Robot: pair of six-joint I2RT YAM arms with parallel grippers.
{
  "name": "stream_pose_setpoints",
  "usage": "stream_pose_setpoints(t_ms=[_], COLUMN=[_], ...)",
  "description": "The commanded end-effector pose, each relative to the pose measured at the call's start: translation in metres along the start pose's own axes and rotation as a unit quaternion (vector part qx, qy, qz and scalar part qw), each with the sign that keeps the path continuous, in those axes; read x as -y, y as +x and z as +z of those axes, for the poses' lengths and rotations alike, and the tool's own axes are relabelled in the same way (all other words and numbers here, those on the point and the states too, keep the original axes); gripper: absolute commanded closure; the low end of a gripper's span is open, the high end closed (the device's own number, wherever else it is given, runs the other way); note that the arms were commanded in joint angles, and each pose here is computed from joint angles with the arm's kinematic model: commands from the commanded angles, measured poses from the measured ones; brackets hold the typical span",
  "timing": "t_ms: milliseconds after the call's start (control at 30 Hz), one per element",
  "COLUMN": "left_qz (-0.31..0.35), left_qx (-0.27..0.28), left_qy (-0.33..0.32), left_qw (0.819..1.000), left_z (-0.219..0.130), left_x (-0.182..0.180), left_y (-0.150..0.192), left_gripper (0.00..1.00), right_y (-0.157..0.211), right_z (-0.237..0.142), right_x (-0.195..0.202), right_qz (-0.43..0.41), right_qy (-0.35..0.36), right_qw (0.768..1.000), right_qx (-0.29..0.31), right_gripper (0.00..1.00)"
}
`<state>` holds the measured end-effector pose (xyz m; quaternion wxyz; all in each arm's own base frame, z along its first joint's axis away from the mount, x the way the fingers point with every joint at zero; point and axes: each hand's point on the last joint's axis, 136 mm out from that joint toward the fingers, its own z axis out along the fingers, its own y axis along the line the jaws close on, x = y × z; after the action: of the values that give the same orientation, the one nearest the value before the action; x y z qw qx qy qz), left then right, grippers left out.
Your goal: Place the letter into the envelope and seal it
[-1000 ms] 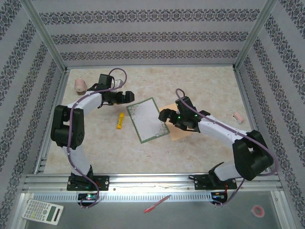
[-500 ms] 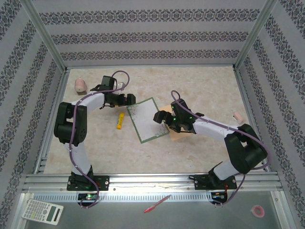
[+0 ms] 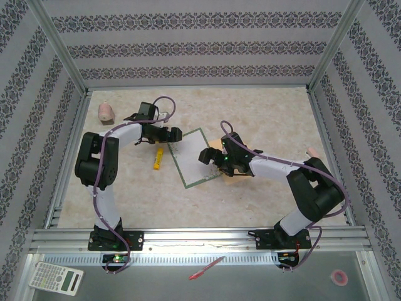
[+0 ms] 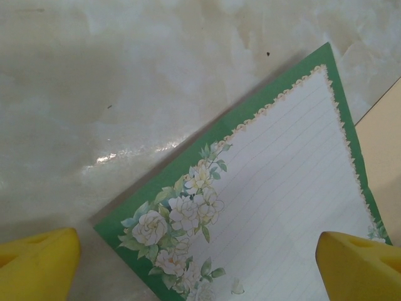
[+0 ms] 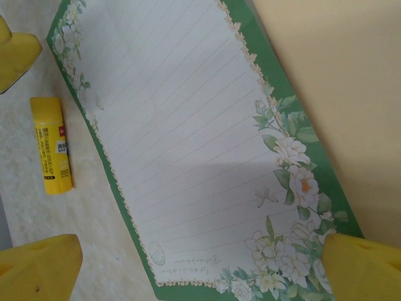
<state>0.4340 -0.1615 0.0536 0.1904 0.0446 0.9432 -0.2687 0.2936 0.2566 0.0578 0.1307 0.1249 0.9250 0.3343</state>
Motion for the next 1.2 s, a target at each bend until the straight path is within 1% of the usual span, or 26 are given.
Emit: stream_pose_setpoints(t_ms=[0, 467, 733, 867, 933, 1000, 1067, 1167], left_qz=[0.013, 0.02, 0.025, 0.032, 0.036, 0.038, 0.04, 0.047], left_qx=[-0.014, -0.011, -0.001, 0.004, 0.005, 0.004, 0.004, 0.007], left_qy=[0.005, 0.027, 0.044, 0.048, 0.049, 0.048, 0.044, 0.034], left_qw=[1.0, 0.999, 0.999, 0.998, 0.998, 0.998, 0.998, 0.998], left_z=[0.008, 0.012, 0.004, -0.001, -0.003, -0.003, -0.005, -0.008], left_x=[0.002, 0.012, 0.023, 0.028, 0.029, 0.029, 0.028, 0.026], left_y=[0.006, 0.003, -0.003, -0.006, -0.007, -0.007, -0.007, -0.008], left_gripper=[0.04, 0.06, 0.11, 0.17, 0.24, 0.27, 0.35, 0.41], right_y=[-0.001, 0.001, 0.001, 0.001, 0.001, 0.001, 0.002, 0.002], right_z=[0.003, 0.012, 0.014, 0.014, 0.014, 0.014, 0.014, 0.012], right_x=[-0.012, -0.003, -0.002, -0.001, -0.001, -0.001, -0.001, 0.0], right_qz=[-0.005, 0.0, 0.002, 0.002, 0.002, 0.002, 0.002, 0.001], right_qy=[-0.014, -0.002, -0.001, 0.0, 0.0, 0.001, 0.001, 0.002], right_qw=[1.0, 1.0, 1.0, 1.0, 1.0, 1.0, 1.0, 1.0], right_qx=[-0.005, -0.013, -0.013, -0.013, -0.013, -0.013, -0.013, -0.011], right_gripper=[0.02, 0.02, 0.02, 0.02, 0.02, 0.02, 0.02, 0.02])
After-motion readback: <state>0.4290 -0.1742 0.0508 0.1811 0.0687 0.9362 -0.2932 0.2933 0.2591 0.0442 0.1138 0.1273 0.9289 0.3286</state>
